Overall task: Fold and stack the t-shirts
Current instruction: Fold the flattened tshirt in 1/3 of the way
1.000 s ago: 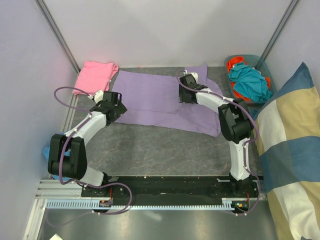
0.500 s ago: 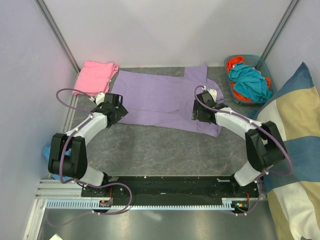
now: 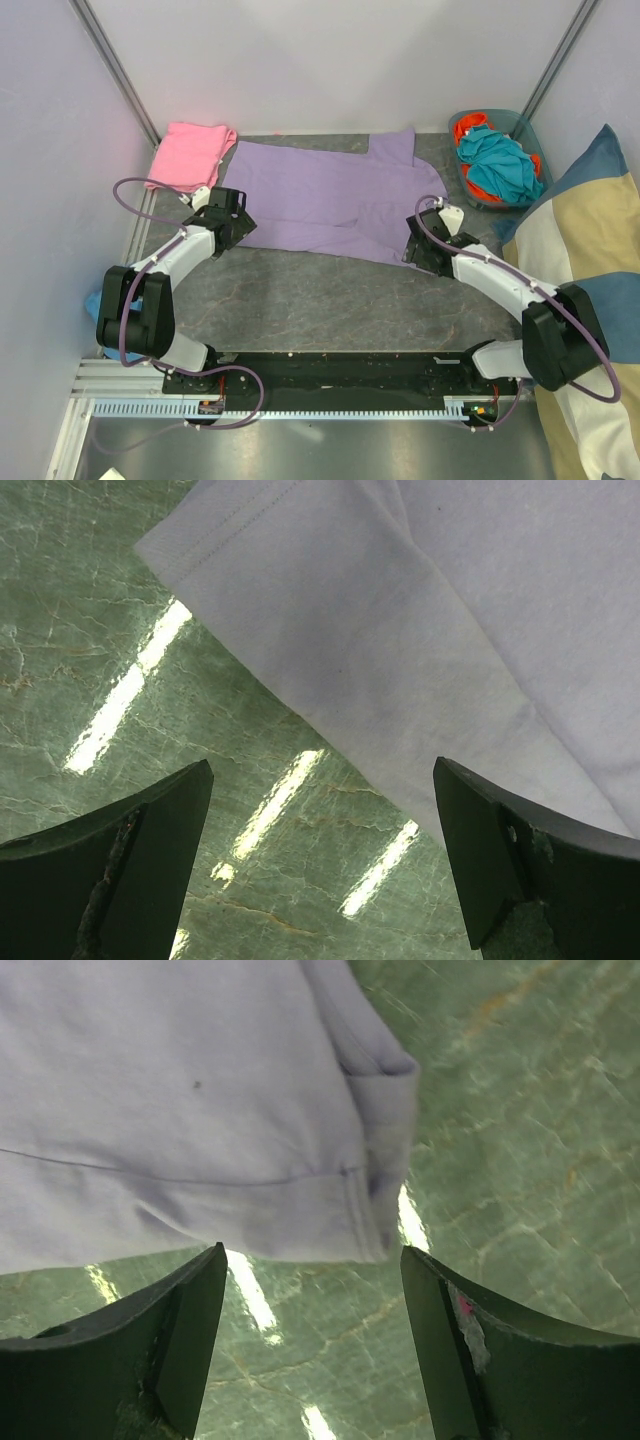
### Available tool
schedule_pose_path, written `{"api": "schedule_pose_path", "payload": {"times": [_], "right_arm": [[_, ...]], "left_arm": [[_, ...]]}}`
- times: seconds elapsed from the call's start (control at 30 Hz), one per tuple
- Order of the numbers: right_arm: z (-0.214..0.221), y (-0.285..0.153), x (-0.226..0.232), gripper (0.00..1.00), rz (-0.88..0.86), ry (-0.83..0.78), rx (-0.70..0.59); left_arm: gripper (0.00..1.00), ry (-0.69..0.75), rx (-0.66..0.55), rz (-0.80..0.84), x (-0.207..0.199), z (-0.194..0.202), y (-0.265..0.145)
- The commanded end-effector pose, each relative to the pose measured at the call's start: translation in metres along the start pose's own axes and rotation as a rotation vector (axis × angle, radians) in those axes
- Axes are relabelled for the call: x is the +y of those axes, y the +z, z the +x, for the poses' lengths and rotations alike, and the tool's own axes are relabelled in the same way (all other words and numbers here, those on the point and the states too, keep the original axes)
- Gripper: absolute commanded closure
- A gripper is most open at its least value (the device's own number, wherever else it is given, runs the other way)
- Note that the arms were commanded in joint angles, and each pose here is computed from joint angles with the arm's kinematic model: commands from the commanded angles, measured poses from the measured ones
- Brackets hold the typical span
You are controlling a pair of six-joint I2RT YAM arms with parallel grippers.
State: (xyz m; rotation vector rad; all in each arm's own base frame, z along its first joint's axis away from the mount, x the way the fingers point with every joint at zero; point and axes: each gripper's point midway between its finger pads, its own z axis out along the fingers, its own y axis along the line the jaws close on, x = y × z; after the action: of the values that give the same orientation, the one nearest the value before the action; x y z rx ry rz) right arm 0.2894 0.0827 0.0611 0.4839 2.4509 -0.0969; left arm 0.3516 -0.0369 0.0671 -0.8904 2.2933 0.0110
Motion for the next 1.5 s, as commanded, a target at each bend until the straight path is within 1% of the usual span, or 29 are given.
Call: {"api": "schedule_pose_path", "payload": {"times": [0.0, 0.13, 0.27, 0.37, 0.5, 0.57, 0.67, 0.73, 0.9, 1.0, 1.1, 1.27, 1.47], "right_arm": [[0.001, -0.013, -0.018, 0.21, 0.047, 0.076, -0.030], [0.000, -0.018, -0.022, 0.21, 0.050, 0.094, -0.038], [0.000, -0.029, -0.013, 0.22, -0.025, 0.107, -0.027], [0.003, -0.033, -0.009, 0.22, -0.050, 0.104, -0.027], [0.007, -0.037, 0.000, 0.21, -0.100, 0.107, -0.021], [0.005, -0.040, 0.008, 0.21, -0.138, 0.108, -0.041], [0.005, -0.038, 0.008, 0.21, -0.114, 0.092, -0.043], [0.004, -0.033, 0.000, 0.21, -0.061, 0.078, -0.051], [-0.005, -0.029, -0.017, 0.21, 0.036, 0.088, -0.109], [-0.005, -0.024, -0.023, 0.21, 0.079, 0.079, -0.116], [-0.001, -0.017, -0.022, 0.21, 0.090, 0.066, -0.105], [0.006, -0.007, -0.026, 0.25, 0.103, 0.063, -0.092], [0.011, 0.006, -0.037, 0.28, 0.116, 0.086, -0.062]], "left_arm": [[0.00, -0.030, -0.031, -0.002, -0.003, -0.007, 0.000], [0.00, -0.031, -0.035, 0.000, -0.005, -0.009, 0.000], [0.00, -0.030, -0.041, 0.002, -0.006, -0.011, -0.001], [0.00, -0.031, -0.050, 0.004, -0.008, -0.015, -0.001], [0.00, -0.048, -0.072, -0.025, -0.002, -0.024, 0.003], [0.00, -0.071, -0.074, -0.038, 0.004, -0.027, 0.010], [0.00, -0.085, -0.064, -0.063, 0.010, -0.029, 0.019], [0.00, -0.085, -0.060, -0.071, 0.011, -0.028, 0.022], [0.00, -0.090, -0.067, -0.079, 0.015, -0.032, 0.022], [0.00, -0.100, -0.076, -0.083, 0.019, -0.037, 0.021], [0.00, -0.110, -0.080, -0.086, 0.022, -0.040, 0.020], [0.00, -0.117, -0.080, -0.089, 0.025, -0.041, 0.021], [0.00, -0.118, -0.072, -0.098, 0.029, -0.038, 0.022]]}}
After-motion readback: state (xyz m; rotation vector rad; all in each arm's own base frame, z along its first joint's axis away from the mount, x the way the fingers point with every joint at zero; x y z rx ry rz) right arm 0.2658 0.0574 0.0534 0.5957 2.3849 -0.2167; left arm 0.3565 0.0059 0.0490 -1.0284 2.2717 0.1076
